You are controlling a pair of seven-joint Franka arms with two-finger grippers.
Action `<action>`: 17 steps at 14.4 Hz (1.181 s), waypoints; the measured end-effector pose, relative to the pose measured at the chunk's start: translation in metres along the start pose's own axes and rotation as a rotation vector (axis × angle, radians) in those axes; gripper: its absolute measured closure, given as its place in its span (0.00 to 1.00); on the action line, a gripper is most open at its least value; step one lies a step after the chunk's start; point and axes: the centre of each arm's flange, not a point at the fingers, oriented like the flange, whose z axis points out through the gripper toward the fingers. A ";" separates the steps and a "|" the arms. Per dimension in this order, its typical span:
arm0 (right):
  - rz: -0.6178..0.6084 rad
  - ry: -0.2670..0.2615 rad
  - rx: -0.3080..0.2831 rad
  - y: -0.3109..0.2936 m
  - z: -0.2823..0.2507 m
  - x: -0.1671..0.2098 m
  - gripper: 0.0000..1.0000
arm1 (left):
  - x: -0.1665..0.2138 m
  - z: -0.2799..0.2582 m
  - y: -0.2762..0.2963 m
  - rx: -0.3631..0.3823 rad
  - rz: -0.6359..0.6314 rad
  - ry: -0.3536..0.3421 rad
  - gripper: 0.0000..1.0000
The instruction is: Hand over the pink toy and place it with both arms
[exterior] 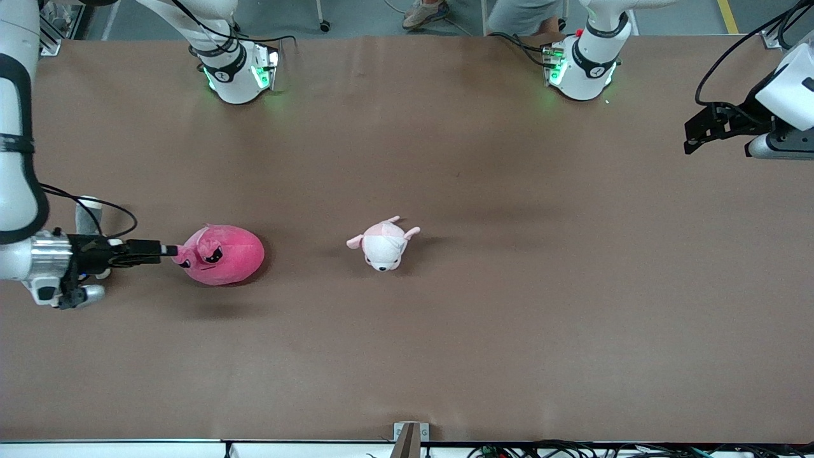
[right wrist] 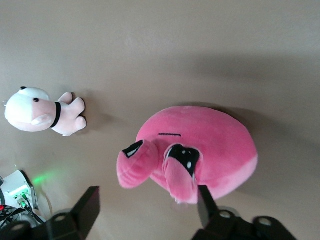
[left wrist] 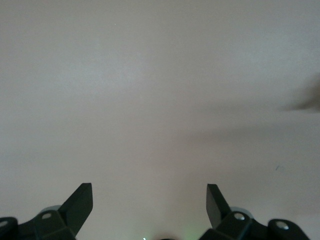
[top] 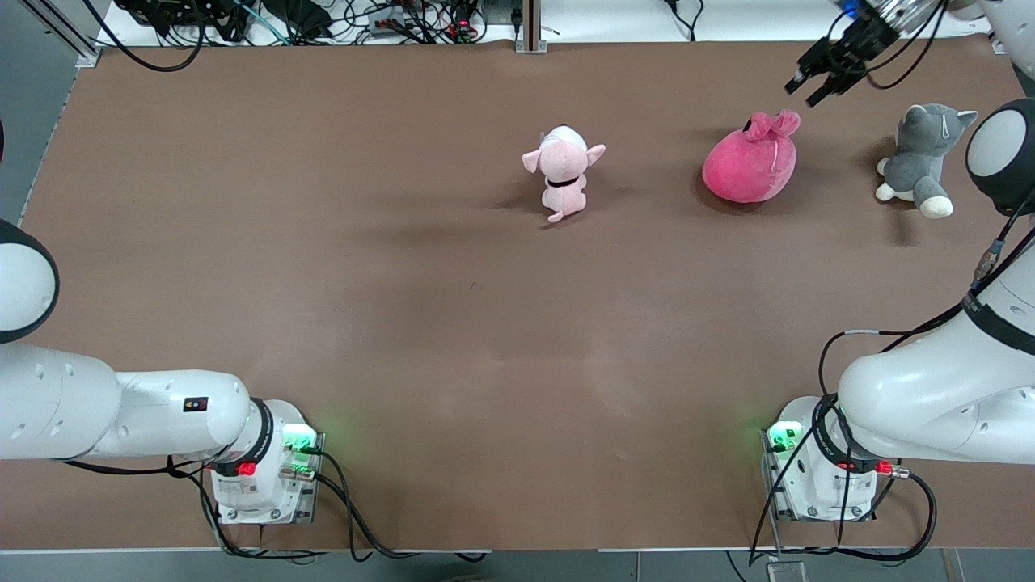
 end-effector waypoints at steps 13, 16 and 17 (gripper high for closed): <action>-0.007 0.183 -0.489 -0.170 -0.171 -0.072 0.00 | -0.003 -0.003 0.017 0.004 -0.037 0.000 0.00; 0.058 0.246 -0.503 -0.189 -0.195 -0.095 0.00 | -0.004 -0.004 0.017 0.003 -0.046 0.002 0.00; 0.096 0.258 -0.500 -0.193 -0.198 -0.101 0.00 | -0.004 -0.004 0.017 0.003 -0.048 0.002 0.00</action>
